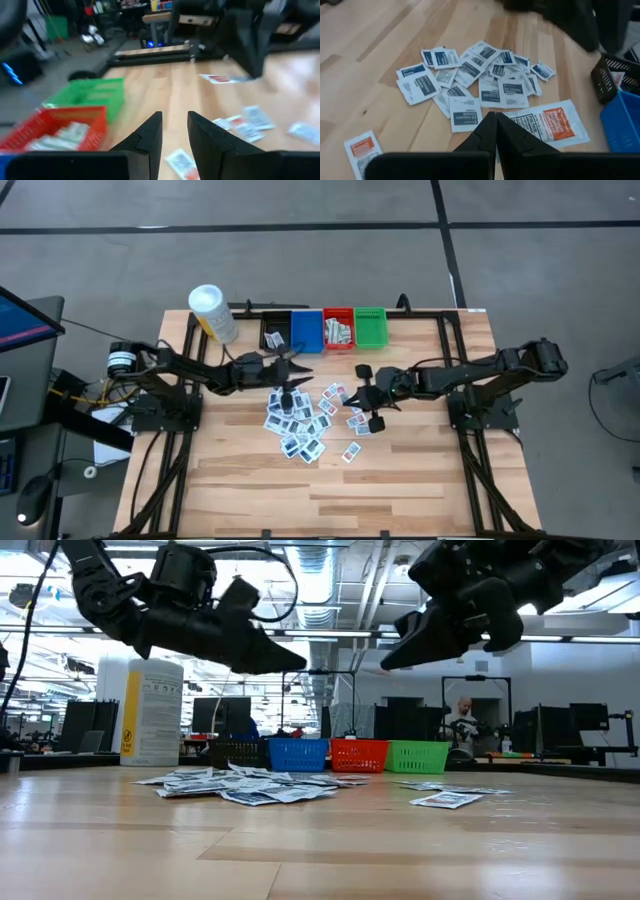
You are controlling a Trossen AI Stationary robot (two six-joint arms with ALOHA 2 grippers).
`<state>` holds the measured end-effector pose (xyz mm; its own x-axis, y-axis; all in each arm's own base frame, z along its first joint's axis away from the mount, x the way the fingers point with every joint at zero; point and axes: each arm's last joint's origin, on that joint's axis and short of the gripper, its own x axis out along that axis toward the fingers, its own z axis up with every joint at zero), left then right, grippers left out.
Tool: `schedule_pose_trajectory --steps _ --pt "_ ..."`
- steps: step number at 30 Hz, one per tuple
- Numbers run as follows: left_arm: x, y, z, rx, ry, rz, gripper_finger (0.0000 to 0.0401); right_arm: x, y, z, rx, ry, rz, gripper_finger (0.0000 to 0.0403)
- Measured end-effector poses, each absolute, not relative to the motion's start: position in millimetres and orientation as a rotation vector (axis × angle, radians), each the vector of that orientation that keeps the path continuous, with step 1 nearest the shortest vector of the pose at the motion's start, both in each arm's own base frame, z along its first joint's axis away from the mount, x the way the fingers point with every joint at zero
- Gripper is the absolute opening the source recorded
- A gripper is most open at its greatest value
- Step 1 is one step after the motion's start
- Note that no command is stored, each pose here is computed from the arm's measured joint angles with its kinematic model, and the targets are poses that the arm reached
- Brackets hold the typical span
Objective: Pick & Place First Aid Supplies
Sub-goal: Put the orange ointment pack into the black bin
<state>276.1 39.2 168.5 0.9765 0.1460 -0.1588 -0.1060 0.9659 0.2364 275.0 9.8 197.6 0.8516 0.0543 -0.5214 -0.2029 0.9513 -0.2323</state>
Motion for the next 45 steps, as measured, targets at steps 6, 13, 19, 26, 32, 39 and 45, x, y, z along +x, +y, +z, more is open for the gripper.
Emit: schedule_pose_trajectory --steps 6,13,19,26,32,39,45 --pt "298 34 160 0.542 0.234 0.132 0.0093 279 10 201 -0.293 0.523 0.138 0.0000" --pt "319 24 153 0.834 0.259 0.072 0.0093 279 10 201 -0.285 0.528 0.136 0.0000" --pt "322 24 156 0.971 0.273 0.140 0.0093 279 12 201 -0.286 0.534 0.144 0.0000" --pt "323 22 156 1.025 0.239 0.074 0.0093 279 12 201 -0.286 0.525 0.142 0.0000" --pt "323 21 157 1.023 0.205 0.042 0.0093 280 12 202 -0.292 0.511 0.142 0.0000" --pt "329 21 165 1.023 0.173 0.059 0.0093 280 11 203 -0.311 0.499 0.145 0.0000" --pt "330 18 167 1.024 0.163 0.053 0.0093 281 10 204 -0.319 0.495 0.143 0.0000"
